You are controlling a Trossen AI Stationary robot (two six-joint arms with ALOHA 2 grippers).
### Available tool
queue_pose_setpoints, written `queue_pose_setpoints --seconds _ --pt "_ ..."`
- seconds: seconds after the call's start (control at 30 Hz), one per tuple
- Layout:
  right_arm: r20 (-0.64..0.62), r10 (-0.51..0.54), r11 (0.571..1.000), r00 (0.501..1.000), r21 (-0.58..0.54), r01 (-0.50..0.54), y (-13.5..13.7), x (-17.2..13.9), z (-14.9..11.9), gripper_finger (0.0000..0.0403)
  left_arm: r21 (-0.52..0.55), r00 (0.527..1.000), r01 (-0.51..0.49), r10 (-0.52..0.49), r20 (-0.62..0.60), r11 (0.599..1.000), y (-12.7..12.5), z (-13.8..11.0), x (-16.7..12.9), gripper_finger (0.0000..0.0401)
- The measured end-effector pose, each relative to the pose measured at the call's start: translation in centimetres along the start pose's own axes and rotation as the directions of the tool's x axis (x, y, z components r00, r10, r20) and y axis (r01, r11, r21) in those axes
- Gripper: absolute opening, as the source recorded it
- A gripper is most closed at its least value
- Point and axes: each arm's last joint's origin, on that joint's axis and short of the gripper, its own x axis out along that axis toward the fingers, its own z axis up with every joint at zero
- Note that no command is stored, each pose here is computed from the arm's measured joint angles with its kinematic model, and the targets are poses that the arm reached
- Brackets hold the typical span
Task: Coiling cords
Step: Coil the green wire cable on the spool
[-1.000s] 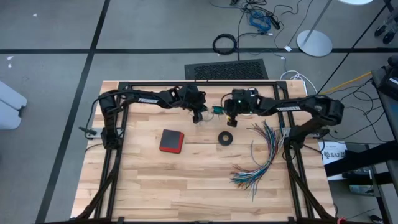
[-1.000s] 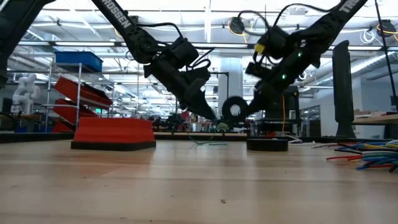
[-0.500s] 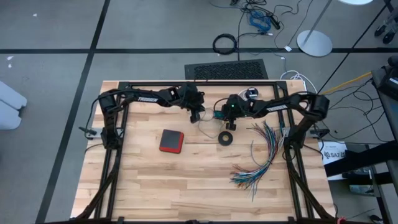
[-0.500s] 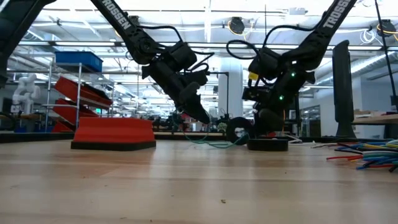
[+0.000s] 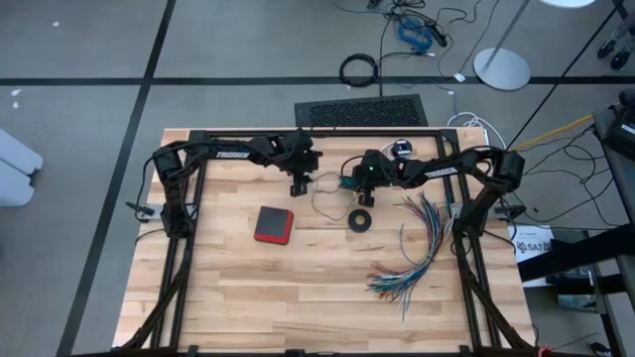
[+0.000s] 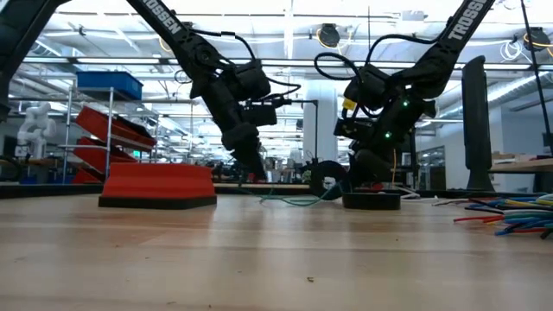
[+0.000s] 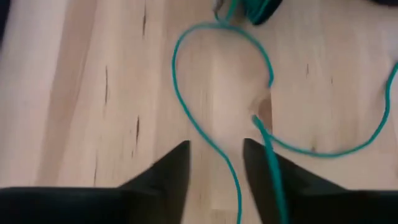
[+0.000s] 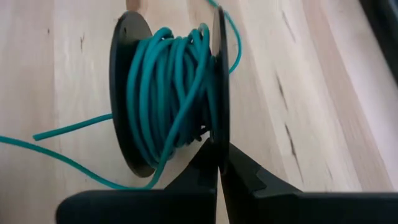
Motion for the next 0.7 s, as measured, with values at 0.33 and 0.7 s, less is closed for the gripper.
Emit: queue_pose_setpoints --seconds 0.33,0.7 --pt "0.043 -0.017 1.000 0.999 -0.015 0.018 0.5 0.0 0.6 0.0000 -0.041 0.972 -0.034 0.024 -0.232 0.999 1.0 -2.0 -1.6 0.0270" --pt "0.065 -0.026 1.000 0.998 -0.004 0.026 0.4 -0.1 0.8 0.0000 -0.056 0.958 -0.034 0.017 -0.286 0.998 3.1 -1.6 -7.5 0.0271"
